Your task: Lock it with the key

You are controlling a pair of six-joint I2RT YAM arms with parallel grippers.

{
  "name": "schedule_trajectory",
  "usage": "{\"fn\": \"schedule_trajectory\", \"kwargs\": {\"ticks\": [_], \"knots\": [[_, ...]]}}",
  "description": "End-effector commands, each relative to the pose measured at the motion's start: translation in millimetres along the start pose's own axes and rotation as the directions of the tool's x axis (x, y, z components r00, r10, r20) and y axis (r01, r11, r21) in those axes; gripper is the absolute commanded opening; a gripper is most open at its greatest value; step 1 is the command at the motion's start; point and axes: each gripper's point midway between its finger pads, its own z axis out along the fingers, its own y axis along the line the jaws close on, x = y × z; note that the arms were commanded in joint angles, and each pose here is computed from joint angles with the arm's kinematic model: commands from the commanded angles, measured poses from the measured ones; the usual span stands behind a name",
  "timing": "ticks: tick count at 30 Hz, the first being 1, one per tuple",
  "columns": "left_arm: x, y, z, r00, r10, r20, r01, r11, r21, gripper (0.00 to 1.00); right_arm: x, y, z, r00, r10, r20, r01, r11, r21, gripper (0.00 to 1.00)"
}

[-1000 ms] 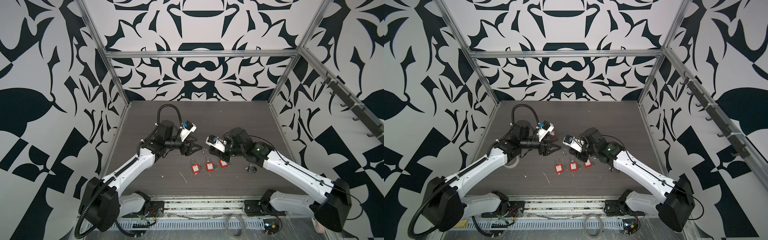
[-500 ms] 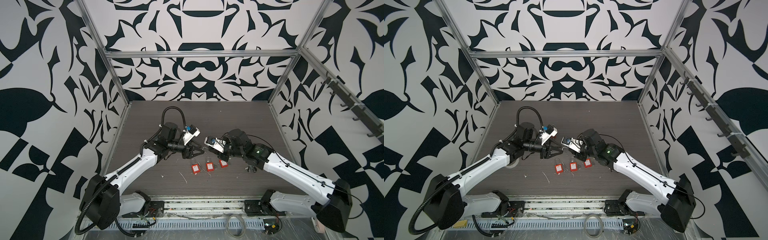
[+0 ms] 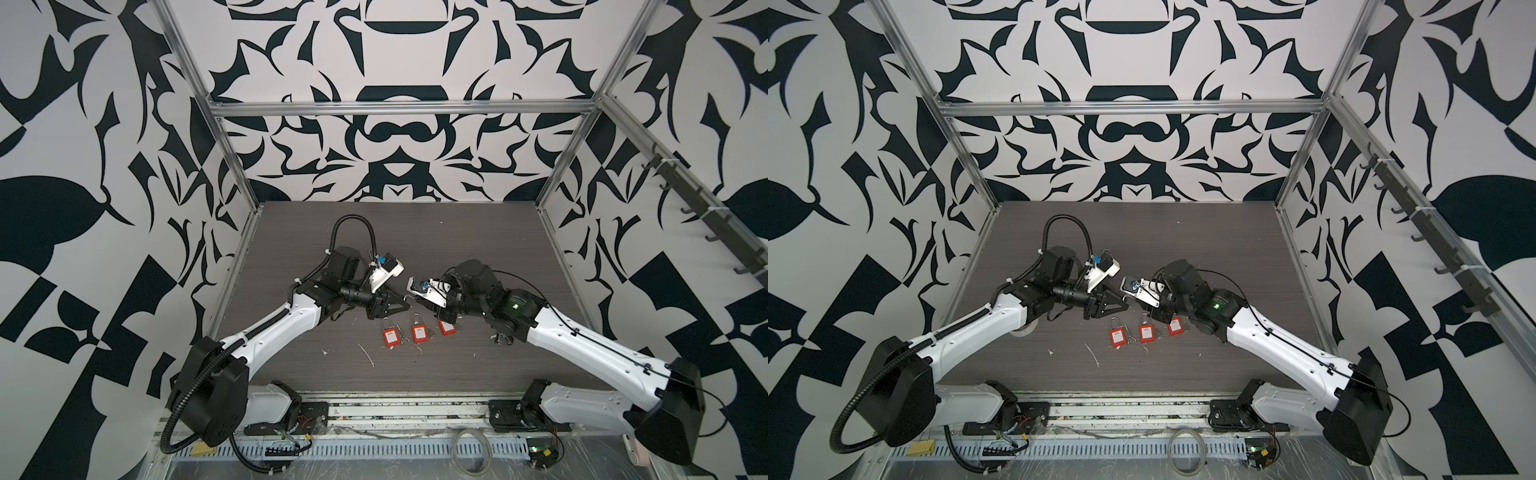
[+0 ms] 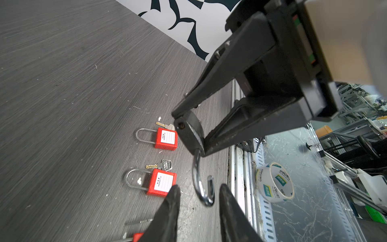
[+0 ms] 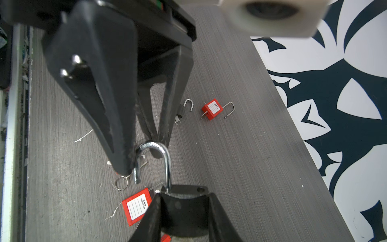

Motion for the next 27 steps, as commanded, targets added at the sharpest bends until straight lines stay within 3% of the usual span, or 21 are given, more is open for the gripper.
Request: {"fn": "schedule_trajectory", "kwargs": {"ticks": [1,7,11,16,18,21,25,27], "knots": [[-7.5,-8.0,1.1,1.0,0.015,0.011,-0.016,0.999,0.039,0.34,-16.4,-3.8,-8.7,0.997,-0.033,0.067,0.031,0.999,0.029,0.1],[-8.9,-9.0,0.7,1.0,0.024,0.016,-0.024,0.999,0.037,0.34,-16.3,-2.2,-8.2,0.997,-0.045,0.065,0.044,0.999,0.028,0.1],[-7.9,-8.8,2.1,1.0,0.02,0.012,-0.021,0.999,0.046,0.21,-17.8,0.4,-8.2,0.996,-0.049,0.073,0.048,0.999,0.017,0.1],[-7.2,-11.2,3.7,1.0,0.02,0.009,-0.02,0.998,0.066,0.13,-17.7,2.8,-8.3,0.996,-0.055,0.072,0.054,0.999,0.006,0.1],[-6.4,-13.8,4.4,1.0,0.021,0.007,-0.022,0.996,0.085,0.07,-15.8,5.4,-7.6,0.996,-0.064,0.068,0.065,0.998,-0.007,0.16],[-4.2,-18.5,5.4,0.999,0.039,0.011,-0.04,0.993,0.115,0.0,-14.5,7.2,-7.4,0.995,-0.077,0.06,0.078,0.997,-0.017,0.31],[-7.3,-21.2,3.6,0.995,0.093,0.033,-0.096,0.989,0.116,0.0,-9.1,-1.6,-12.4,0.996,-0.081,0.024,0.08,0.996,0.036,0.59],[-10.0,-21.4,2.6,0.991,0.124,0.042,-0.128,0.986,0.107,0.0,-7.5,-4.6,-18.3,0.996,-0.088,0.015,0.087,0.994,0.06,0.62]]}}
